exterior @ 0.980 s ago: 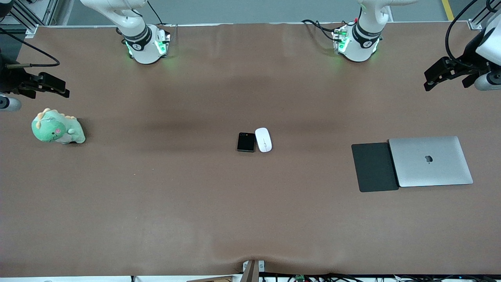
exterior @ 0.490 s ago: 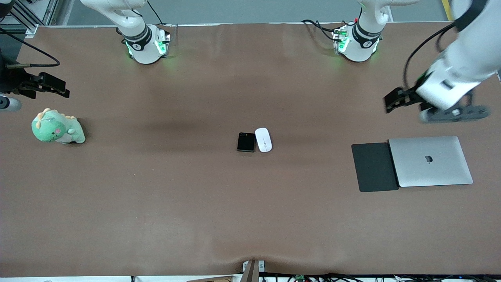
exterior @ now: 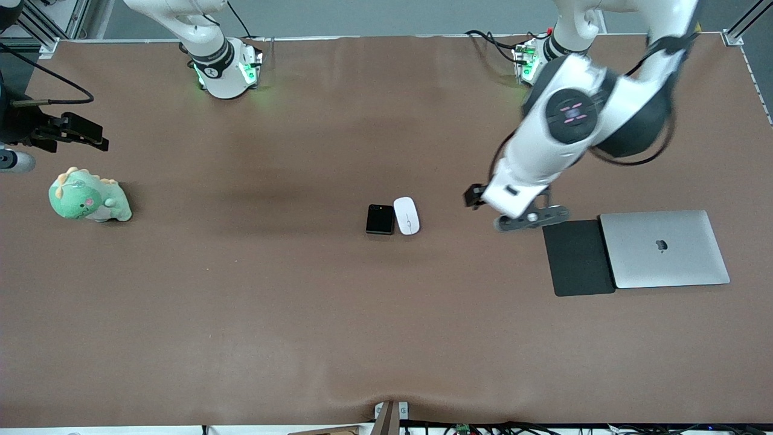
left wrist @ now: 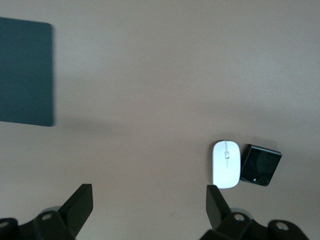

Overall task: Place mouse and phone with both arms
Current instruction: 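Reach the left gripper down to the white mouse beside the phone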

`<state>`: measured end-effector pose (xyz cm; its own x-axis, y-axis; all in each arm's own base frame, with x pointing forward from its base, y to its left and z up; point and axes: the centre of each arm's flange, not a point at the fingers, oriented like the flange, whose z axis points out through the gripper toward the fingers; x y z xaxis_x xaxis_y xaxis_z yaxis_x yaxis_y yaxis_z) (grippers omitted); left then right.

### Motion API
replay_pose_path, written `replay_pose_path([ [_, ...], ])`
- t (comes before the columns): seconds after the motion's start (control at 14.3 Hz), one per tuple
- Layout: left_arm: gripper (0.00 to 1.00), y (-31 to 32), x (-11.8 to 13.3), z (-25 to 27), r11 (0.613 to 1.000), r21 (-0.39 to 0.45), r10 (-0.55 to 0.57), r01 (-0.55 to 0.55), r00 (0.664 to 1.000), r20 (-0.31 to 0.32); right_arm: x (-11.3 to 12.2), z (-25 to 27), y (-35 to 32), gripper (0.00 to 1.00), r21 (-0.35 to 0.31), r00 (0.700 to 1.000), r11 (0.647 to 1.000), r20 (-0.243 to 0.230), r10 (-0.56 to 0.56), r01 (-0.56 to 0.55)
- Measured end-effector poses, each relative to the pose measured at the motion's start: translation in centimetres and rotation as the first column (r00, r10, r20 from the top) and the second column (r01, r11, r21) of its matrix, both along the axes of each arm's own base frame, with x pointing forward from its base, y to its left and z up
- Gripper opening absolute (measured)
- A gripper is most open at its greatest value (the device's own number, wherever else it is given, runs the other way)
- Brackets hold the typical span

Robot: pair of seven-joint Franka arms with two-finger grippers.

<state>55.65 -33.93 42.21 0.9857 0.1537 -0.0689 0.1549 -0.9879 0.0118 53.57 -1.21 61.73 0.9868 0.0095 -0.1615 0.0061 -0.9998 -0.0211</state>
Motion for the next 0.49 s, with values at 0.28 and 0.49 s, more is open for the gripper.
replay_pose_path([
  [0.28,1.00,-6.2,-0.9,-8.3,0.999,-0.029,0.043,-0.043,0.999,0.011,0.0,-0.2,0.0,1.00,0.000,1.000,1.000,-0.003,0.000,0.000],
  [0.49,1.00,-9.5,-2.4,-13.3,0.998,-0.014,0.064,-0.063,0.998,0.027,0.0,-0.2,0.0,1.00,0.000,1.000,1.000,-0.004,0.000,0.000],
])
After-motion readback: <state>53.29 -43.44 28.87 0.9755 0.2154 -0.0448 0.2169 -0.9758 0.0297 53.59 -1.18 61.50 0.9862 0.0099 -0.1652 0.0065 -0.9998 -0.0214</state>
